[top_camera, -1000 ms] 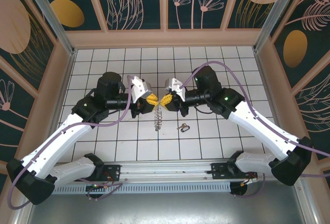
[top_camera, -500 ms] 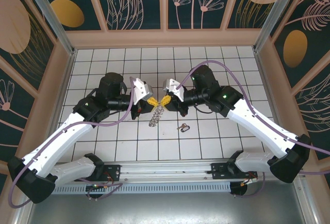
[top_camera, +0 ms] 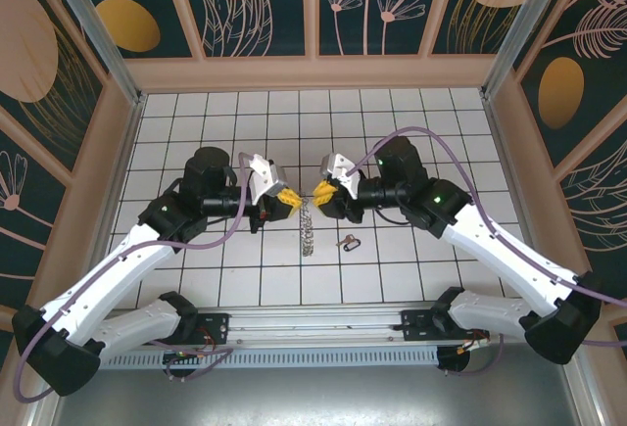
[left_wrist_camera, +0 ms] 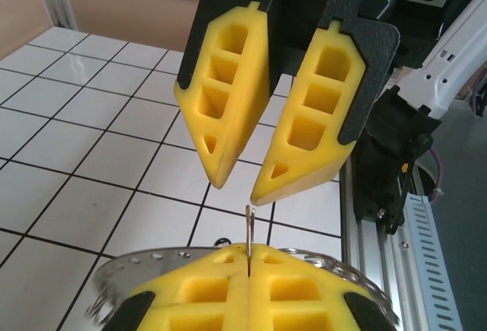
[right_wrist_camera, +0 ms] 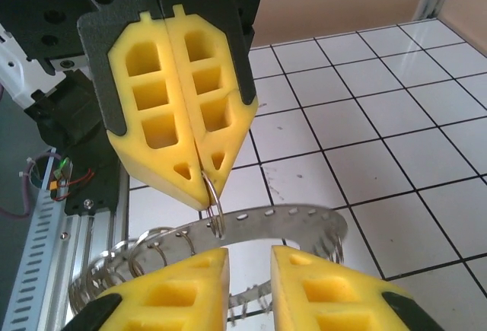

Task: Put the keys on the keyring

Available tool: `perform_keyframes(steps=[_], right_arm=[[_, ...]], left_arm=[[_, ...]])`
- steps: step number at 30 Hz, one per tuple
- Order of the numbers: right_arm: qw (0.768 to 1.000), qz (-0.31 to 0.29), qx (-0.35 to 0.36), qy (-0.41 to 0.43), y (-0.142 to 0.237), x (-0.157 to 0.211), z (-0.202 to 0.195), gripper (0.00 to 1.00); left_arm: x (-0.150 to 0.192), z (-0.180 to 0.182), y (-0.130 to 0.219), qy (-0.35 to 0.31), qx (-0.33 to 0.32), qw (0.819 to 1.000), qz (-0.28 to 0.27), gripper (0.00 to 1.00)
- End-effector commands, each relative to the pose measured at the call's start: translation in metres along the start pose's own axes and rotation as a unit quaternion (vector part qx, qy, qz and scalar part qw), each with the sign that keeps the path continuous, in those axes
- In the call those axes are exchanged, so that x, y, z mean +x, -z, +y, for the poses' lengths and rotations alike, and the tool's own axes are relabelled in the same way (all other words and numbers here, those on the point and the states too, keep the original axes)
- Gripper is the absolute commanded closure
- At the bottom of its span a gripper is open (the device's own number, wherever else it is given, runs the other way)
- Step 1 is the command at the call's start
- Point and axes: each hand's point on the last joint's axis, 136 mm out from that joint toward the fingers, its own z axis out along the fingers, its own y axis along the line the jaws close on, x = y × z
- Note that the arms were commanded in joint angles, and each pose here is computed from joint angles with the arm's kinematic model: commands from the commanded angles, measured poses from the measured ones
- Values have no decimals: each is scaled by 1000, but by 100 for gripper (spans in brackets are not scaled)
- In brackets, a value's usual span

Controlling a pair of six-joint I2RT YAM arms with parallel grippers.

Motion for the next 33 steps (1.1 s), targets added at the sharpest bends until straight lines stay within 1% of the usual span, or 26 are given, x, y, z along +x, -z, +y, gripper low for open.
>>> perform_keyframes(steps=[1,6,10,13,17,20,21,23,25,27,28,31,32,33], right_arm=[[999,-31,10,6,6,-8,0,74],[999,-49,13,5,10,-5,4,70],[998,-54,14,-1,9,-3,3,69],[998,-55,35,-20,7,-1,-6,67],[992,-48,91,-70,12,13,-25,58],[984,-44,123,-118,21,29,-32,45],[981,-41,133,-133,23,34,-35,42],[969,-31,167,-178,28,50,-42,37],[955,-13,193,-226,28,70,-48,37],[935,12,217,-279,27,97,-52,36],[922,29,235,-307,27,114,-54,36],[889,80,263,-367,28,159,-51,37],[880,92,266,-382,27,171,-47,37],[880,95,266,-382,25,172,-45,36]], left_arm=[[-20,-11,5,-19,19,999,-41,100],[-20,-12,4,-16,24,998,-49,100],[-18,-12,3,-12,26,998,-51,100],[-17,-11,4,-9,21,998,-53,100],[-12,-11,6,-4,12,998,-55,100],[-3,-10,7,6,1,999,-53,100],[0,-9,7,11,-4,999,-53,100],[3,-2,9,25,-29,998,-58,100],[7,6,11,41,-55,996,-63,100],[10,13,12,60,-77,993,-66,100],[11,15,13,70,-85,991,-71,100],[19,15,14,100,-87,987,-87,100],[23,16,15,109,-90,986,-90,100],[27,16,15,116,-93,985,-90,100]])
